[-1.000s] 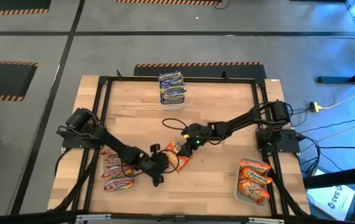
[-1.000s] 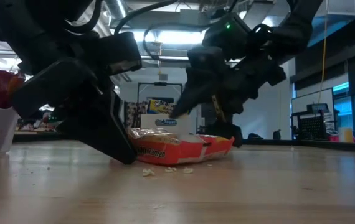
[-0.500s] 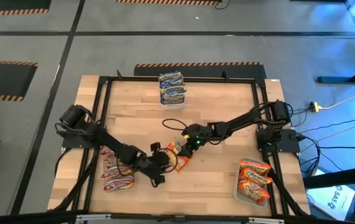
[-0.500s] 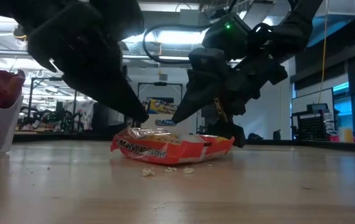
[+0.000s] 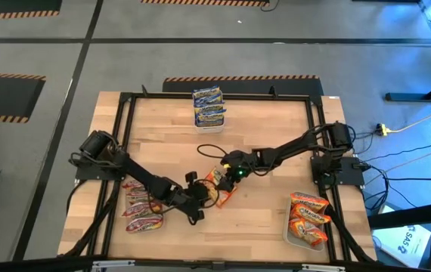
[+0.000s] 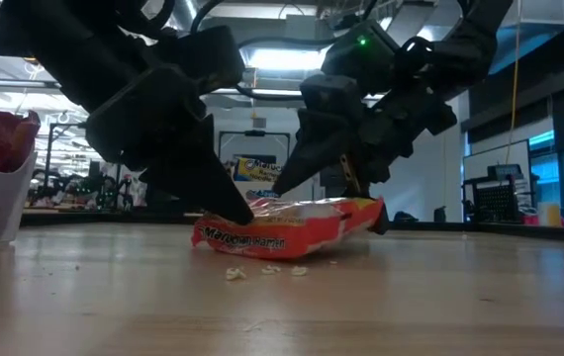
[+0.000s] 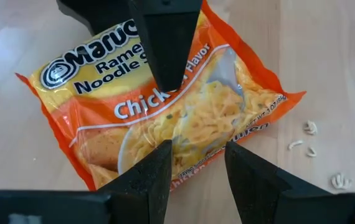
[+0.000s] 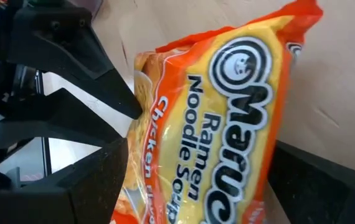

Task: Sort Maruchan noodles
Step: Put the orange noodle pack into the gray bin

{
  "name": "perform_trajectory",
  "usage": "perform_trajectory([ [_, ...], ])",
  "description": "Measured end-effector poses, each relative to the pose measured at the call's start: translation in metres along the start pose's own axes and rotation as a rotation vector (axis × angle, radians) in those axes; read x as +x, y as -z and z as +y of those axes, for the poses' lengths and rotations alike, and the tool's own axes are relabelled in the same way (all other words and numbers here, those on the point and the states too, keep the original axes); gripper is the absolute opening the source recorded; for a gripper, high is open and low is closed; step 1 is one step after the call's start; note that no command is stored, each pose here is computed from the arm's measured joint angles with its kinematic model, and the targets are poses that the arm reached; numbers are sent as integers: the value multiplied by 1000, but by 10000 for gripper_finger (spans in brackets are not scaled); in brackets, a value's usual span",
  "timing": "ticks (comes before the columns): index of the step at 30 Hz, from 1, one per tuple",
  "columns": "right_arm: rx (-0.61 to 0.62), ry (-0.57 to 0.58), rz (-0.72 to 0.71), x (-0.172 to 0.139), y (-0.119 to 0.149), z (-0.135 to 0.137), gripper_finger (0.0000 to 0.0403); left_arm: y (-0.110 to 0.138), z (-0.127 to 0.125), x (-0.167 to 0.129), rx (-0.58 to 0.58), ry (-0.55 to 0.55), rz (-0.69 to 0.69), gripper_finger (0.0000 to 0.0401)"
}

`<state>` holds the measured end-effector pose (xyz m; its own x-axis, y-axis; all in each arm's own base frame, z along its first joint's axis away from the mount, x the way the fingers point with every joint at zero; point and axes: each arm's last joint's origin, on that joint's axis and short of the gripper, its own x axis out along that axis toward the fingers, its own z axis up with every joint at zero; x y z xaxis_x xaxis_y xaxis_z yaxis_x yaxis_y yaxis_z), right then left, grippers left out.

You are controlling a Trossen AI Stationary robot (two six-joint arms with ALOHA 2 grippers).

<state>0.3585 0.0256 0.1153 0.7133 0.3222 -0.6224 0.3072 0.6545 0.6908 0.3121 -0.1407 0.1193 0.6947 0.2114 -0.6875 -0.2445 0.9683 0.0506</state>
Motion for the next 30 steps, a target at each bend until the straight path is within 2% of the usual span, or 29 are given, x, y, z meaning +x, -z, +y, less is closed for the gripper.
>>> perform_trajectory([
  [8, 16, -62, -2, 14, 9, 6, 357, 1, 0, 0, 3, -8, 3, 144],
  [11, 22, -94, -3, 20, 11, 5, 343, 1, 0, 0, 0, -5, -5, 144],
  [15, 18, -101, -6, 20, 11, 5, 289, 1, 0, 0, 3, -5, -5, 144],
  [24, -39, -127, 0, 18, 11, 10, 110, 1, -4, -13, 33, 42, 3, 144],
  [25, -54, -131, -3, 16, 11, 12, 98, 0, -6, -17, 37, 54, -2, 144],
  [30, -109, -113, 7, 4, 13, 23, 98, -7, -12, -45, 55, 87, -27, 144],
])
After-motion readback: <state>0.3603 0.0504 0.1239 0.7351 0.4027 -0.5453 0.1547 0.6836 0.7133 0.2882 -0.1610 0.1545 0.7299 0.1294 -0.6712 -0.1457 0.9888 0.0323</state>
